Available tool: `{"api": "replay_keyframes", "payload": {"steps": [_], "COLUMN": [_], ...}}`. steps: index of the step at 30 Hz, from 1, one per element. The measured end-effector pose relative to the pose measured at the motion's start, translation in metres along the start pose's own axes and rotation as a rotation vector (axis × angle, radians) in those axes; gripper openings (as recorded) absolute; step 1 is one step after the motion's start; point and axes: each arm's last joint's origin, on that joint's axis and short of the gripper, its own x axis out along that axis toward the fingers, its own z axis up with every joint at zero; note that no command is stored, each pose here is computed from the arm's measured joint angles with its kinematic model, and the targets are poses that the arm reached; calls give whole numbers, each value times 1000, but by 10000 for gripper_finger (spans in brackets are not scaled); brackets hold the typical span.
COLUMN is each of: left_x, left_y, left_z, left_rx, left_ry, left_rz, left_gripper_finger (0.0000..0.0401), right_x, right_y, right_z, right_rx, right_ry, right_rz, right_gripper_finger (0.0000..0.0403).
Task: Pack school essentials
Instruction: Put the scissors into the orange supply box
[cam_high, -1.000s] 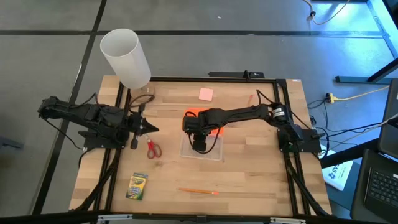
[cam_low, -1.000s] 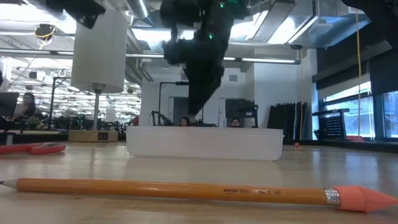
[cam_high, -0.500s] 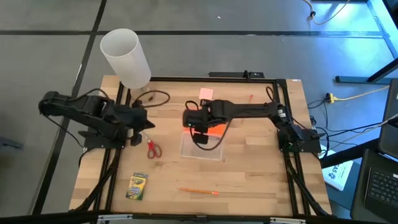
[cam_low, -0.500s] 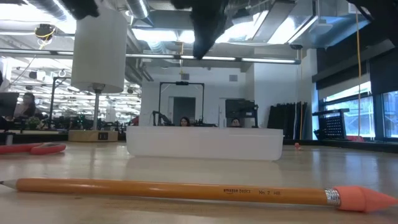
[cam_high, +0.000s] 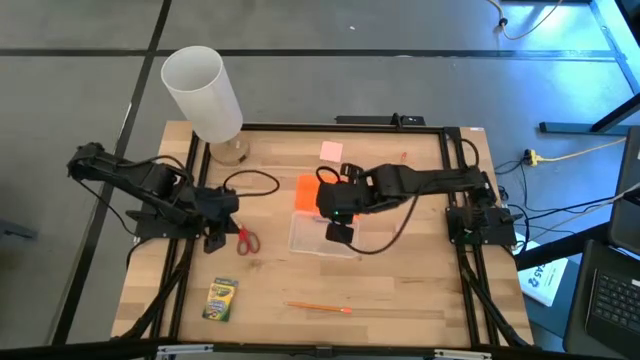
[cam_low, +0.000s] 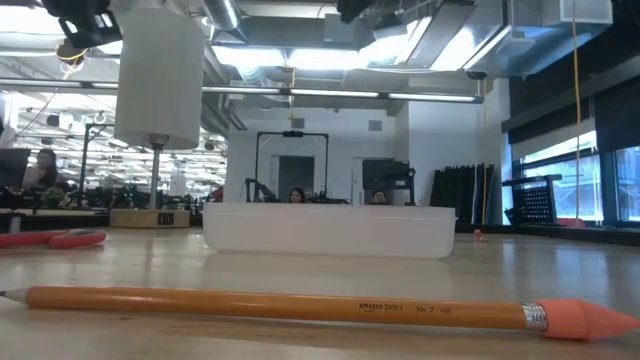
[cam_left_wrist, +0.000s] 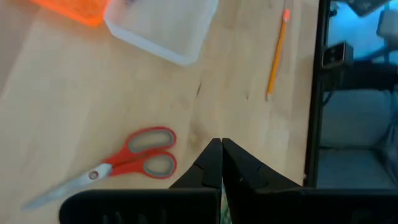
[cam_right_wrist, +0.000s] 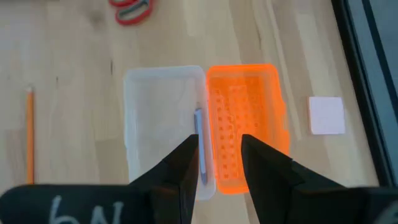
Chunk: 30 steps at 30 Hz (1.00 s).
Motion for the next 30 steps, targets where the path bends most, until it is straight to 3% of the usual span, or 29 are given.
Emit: {"api": "replay_keyframes", "payload": {"steps": [4,12,21,26,30], "left_x": [1,4,14,20,26], "left_y": [-2,-5,-13,-14,-15], "left_z": [-1,-3,-4,-1,1], "left_rx": [18,-63,-109,-94,-11], "left_ry": [8,37,84,69,86], "left_rz": [-3,-7,-11,27,39], "left_gripper_finger": [0,0,0,0,0], "right_x": [-5,-11,-11,-12,-12], "right_y": [12,29,32,33,33], "right_z": [-3,-9,-7,-6,-5], "right_rx": [-47,-63,-61,-53,-53], "right_ry": [-9,-3,-35,-45,-51], "right_rz": [18,74,80,86,84], "right_gripper_finger": [123,123,123,123,123]}}
